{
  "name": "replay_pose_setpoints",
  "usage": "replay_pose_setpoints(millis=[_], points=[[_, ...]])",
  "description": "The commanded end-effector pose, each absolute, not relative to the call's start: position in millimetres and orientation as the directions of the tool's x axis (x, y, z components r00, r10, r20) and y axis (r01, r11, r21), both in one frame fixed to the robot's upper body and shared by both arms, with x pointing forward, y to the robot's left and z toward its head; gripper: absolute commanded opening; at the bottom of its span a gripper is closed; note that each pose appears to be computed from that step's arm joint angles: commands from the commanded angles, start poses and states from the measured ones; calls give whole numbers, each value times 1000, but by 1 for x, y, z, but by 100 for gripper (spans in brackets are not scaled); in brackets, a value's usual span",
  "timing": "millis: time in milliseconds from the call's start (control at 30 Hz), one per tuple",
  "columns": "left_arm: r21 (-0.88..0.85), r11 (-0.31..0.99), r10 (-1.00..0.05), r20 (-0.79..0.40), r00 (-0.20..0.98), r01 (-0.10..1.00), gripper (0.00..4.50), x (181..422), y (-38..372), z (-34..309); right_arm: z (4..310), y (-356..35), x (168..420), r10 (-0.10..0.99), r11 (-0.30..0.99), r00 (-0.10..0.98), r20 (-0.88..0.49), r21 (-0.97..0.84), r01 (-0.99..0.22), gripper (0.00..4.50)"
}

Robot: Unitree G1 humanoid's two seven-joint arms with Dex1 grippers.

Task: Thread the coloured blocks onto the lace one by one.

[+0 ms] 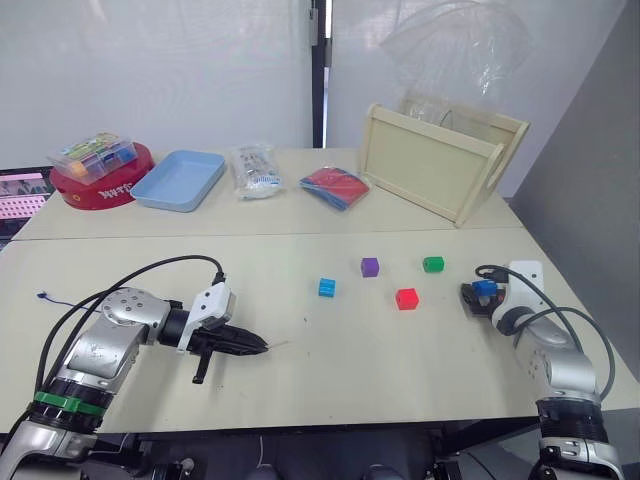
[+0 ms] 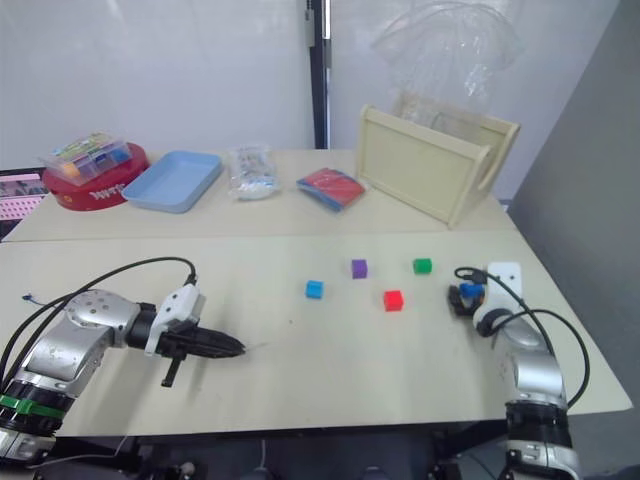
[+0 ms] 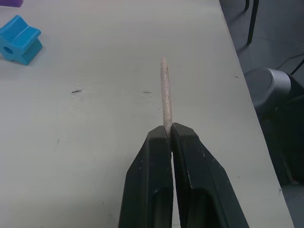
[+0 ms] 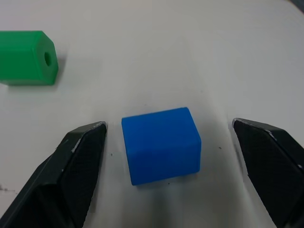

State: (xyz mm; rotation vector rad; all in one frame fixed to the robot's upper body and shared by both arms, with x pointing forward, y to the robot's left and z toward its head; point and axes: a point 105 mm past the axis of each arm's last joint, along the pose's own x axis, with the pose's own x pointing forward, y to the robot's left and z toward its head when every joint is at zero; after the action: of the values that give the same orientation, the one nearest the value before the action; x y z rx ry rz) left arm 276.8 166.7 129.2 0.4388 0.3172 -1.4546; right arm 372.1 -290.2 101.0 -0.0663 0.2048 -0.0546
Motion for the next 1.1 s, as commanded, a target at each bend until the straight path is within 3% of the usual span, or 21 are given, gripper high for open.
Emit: replay_pose_setpoints(millis=[33,267,467,633,733,933,1100], points=[[124,61,-886,-451,111,990,0,274,166,140,110,-291,374,-39,997,987,-154,-73,28,370],[122,73,-883,-453,122,990,0,275,168,138,111,-287,372,-20,997,991,-131,-73,10,128],[124,74,-882,-454,123,989,0,276,169,136,122,-281,366,-34,998,996,-81,-62,29,122],[117,81,-882,-454,126,990,0,278,169,135,177,-206,316,77,988,996,47,-140,-69,122],[113,81,-879,-459,125,990,0,280,170,133,188,-167,291,124,987,991,57,-113,-117,122],[106,57,-880,-465,100,993,0,284,168,133,164,-96,261,273,959,959,-69,-63,-278,122],[109,40,-873,-479,88,993,0,287,168,135,128,-67,262,332,943,932,-144,64,-326,122]])
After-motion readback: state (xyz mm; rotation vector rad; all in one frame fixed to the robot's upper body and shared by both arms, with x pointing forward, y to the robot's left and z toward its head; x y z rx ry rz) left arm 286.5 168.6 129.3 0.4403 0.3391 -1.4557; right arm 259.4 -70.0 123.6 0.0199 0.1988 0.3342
